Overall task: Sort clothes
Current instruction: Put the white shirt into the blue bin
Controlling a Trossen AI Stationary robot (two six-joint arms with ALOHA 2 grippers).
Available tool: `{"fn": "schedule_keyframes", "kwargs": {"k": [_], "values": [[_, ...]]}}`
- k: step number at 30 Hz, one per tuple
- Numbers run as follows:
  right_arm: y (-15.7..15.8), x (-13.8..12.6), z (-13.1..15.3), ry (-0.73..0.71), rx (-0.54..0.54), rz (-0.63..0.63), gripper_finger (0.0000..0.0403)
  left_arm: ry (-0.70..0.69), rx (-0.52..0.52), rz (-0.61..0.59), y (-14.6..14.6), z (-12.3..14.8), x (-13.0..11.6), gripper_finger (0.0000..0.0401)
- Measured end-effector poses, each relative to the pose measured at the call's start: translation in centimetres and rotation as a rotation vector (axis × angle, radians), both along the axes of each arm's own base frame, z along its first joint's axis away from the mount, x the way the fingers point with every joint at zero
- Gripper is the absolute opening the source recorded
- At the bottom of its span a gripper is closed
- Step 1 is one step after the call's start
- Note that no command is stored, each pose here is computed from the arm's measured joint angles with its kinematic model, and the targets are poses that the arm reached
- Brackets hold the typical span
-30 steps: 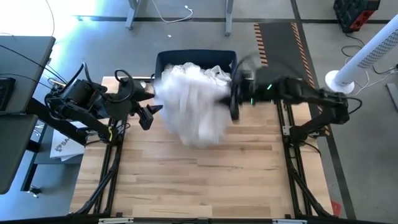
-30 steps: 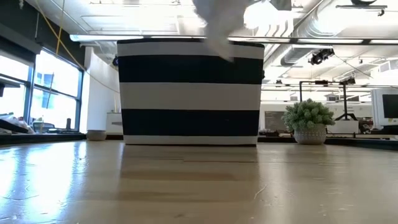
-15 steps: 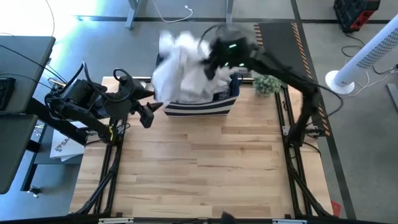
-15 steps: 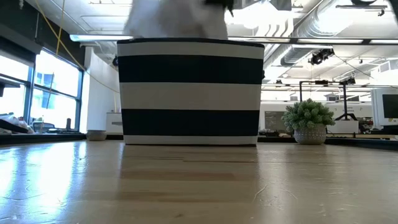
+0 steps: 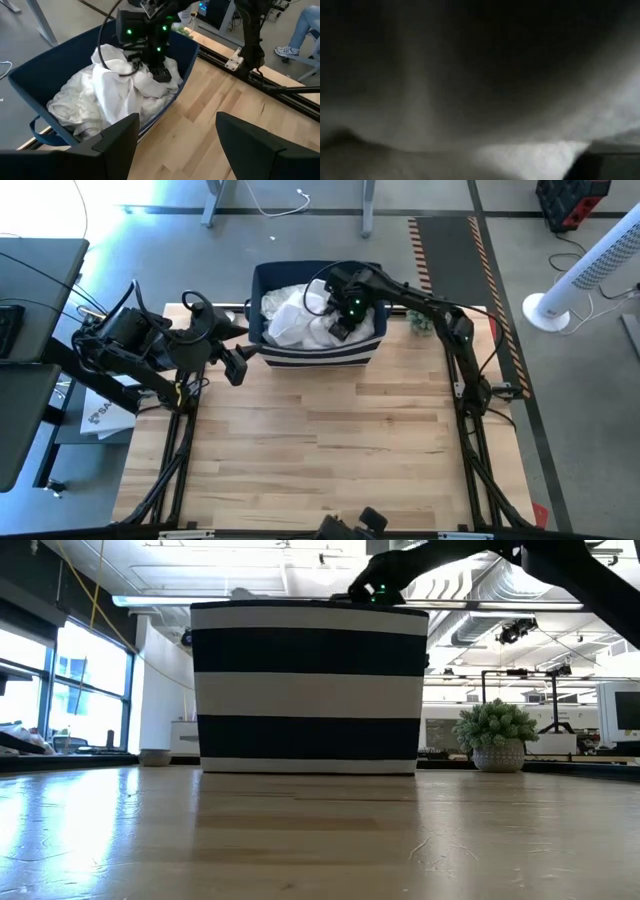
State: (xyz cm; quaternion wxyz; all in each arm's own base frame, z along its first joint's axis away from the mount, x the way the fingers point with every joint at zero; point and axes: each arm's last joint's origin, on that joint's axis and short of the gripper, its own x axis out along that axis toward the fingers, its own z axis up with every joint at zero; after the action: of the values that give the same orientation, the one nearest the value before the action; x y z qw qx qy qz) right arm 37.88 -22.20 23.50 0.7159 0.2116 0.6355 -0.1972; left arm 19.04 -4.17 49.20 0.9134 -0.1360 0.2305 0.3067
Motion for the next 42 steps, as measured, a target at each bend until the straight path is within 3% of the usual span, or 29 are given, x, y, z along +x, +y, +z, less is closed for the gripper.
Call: {"fn": "schedule_keyframes", "kwargs": {"k": [4,8,10,15,23,26,28,31,34,37,42], "values": [[-0.1,-0.2,3.9,-0.079,-0.061,-0.021,0.0123,-0.001,-0.009,0.001,0.0,0.0,0.0,0.0259],[-0.4,-0.9,10.4,-0.241,-0.171,-0.058,0.0166,0.000,-0.009,0.001,0.0,0.0,0.0,0.0259],[-0.1,-1.9,12.4,-0.315,-0.205,-0.082,0.0196,-0.001,-0.014,-0.002,0.0,0.0,0.0,0.0259],[1.1,-4.6,14.4,-0.349,-0.184,-0.184,0.0259,-0.049,-0.102,-0.017,0.0,0.5,-0.1,0.0259],[2.5,-7.0,20.7,-0.669,-0.315,-0.314,0.0270,-0.110,-0.065,0.006,0.5,2.1,-1.1,0.0259],[2.6,-6.4,23.1,-0.895,-0.370,-0.288,0.0270,-0.106,-0.049,0.007,0.6,2.2,-1.3,0.0259],[2.2,-5.2,23.7,-1.039,-0.349,-0.208,0.0270,-0.102,-0.035,0.014,0.7,2.2,-1.4,0.0259],[1.4,-2.4,22.8,-1.168,-0.279,-0.088,0.0270,-0.094,-0.014,0.028,0.9,2.2,-1.5,0.0259],[0.5,0.4,20.0,-1.151,-0.224,-0.030,0.0270,-0.080,-0.006,0.033,1.0,2.1,-1.5,0.0259],[-0.5,3.0,15.2,-1.009,-0.189,0.013,0.0270,-0.060,-0.014,0.020,1.0,1.9,-1.6,0.0259],[-2.2,5.8,5.1,-0.646,-0.123,0.028,0.0270,-0.032,-0.034,0.009,0.9,1.7,-1.7,0.0259]]}}
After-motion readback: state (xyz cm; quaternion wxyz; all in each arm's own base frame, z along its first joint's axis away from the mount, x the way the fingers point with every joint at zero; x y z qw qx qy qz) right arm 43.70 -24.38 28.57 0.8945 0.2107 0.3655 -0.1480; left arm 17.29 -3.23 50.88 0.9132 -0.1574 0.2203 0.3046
